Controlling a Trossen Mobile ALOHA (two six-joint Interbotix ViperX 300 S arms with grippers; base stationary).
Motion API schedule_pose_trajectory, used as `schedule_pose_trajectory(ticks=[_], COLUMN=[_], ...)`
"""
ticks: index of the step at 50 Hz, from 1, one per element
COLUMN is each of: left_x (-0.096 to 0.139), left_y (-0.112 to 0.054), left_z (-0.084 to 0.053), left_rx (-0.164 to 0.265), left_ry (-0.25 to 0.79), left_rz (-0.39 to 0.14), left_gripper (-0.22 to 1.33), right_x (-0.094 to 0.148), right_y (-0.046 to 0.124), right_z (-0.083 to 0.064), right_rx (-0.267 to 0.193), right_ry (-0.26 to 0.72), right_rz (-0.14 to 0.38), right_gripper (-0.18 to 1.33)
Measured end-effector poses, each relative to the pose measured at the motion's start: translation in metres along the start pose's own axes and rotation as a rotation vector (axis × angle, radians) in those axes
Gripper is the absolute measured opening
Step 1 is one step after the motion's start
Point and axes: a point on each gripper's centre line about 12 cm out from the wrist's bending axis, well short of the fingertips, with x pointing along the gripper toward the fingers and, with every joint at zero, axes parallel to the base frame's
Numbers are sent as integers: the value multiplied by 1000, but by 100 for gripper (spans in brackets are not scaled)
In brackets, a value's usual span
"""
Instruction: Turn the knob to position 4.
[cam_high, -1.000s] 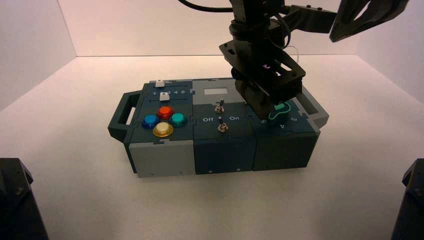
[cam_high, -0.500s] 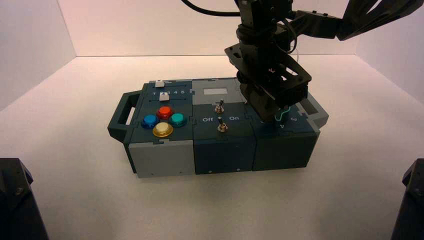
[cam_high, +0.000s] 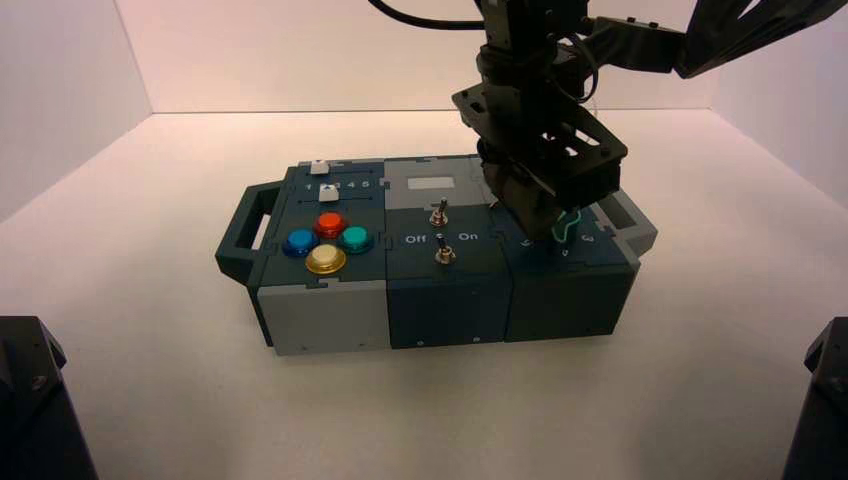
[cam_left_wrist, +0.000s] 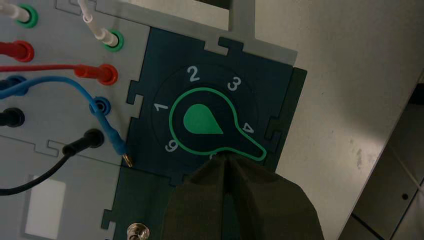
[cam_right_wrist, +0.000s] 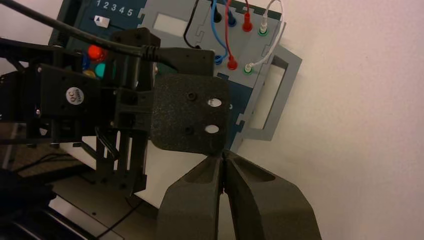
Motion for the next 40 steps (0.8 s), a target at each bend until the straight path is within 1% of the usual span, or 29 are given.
schedule_pose_trajectory(ticks=[20, 32, 35, 37, 40], left_x=[4, 5, 4, 3, 0], left_y=[-4, -5, -7, -8, -10], left_z=[3, 3, 2, -3, -6], left_rx=[8, 8, 12, 15, 18], left_ry=[10, 18, 18, 26, 26], left_rz=[-5, -8, -8, -9, -10], left_gripper=[-16, -16, -16, -16, -16], right_x=[-2, -7, -9, -12, -14], right_y=[1, 2, 2, 3, 3], right_z=[-3, -5, -6, -8, -10], right_rx=[-2, -5, -7, -9, -10], right_ry=[31, 22, 18, 14, 18], right_rz=[6, 8, 9, 11, 12], right_gripper=[-14, -14, -14, -14, -14])
